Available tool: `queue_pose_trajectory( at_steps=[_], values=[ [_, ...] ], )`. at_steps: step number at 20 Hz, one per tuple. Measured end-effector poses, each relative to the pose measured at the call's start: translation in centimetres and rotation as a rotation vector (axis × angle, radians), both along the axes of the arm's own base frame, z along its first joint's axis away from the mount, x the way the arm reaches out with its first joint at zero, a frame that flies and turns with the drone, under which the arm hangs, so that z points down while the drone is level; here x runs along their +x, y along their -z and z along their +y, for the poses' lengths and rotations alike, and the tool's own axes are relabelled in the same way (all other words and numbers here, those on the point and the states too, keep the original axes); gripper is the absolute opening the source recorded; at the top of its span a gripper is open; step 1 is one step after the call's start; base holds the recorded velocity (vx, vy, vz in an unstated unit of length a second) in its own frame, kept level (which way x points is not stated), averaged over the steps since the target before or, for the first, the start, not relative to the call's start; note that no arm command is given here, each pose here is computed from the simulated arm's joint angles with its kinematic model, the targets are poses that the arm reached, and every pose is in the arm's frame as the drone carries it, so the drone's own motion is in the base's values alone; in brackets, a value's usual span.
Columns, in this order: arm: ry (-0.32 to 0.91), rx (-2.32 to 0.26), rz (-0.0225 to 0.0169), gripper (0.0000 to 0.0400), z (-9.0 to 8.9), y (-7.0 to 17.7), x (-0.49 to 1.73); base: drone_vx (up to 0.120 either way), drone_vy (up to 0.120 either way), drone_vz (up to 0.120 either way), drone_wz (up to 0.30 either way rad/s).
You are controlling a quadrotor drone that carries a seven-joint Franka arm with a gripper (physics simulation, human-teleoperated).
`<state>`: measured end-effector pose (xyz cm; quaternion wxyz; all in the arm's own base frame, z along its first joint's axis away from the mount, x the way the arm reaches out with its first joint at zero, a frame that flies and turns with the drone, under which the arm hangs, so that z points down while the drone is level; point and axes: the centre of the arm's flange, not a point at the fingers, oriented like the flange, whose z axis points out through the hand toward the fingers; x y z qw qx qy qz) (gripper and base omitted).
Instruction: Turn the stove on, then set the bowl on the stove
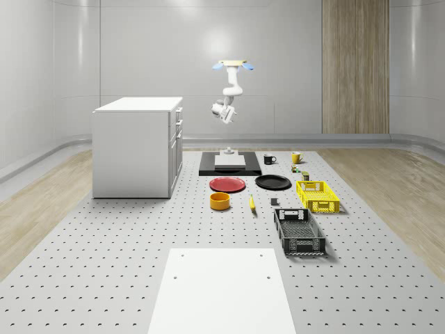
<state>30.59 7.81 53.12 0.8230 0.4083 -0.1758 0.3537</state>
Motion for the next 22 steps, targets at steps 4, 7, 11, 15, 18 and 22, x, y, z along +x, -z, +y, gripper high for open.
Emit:
queue_pose_trajectory(
  at_steps=[4, 7, 11, 15, 18, 22],
  values=[
    [0.016, -0.446, 0.002, 0.04, -3.3, 2.8, 0.09, 0.0, 0.0, -0.12, 0.0],
    [0.021, -0.641, 0.0045, 0.04, -5.1, 3.6, 0.1, 0.0, 0.0, -0.12, 0.0],
    [0.025, -0.784, 0.0076, 0.04, -6.5, 3.9, 0.1, 0.0, -0.01, -0.12, 0.0],
    [0.026, -0.854, 0.0096, 0.04, -7.2, 4.0, 0.1, 0.07, -0.01, -0.12, 0.0],
    [0.026, -0.882, 0.0105, 0.04, -7.5, 4.0, 0.09, 0.12, 0.0, -0.12, 0.0],
    [0.026, -0.901, 0.0111, 0.04, -7.6, 4.0, 0.09, 0.12, -0.06, -0.12, 0.0]
  ],
)
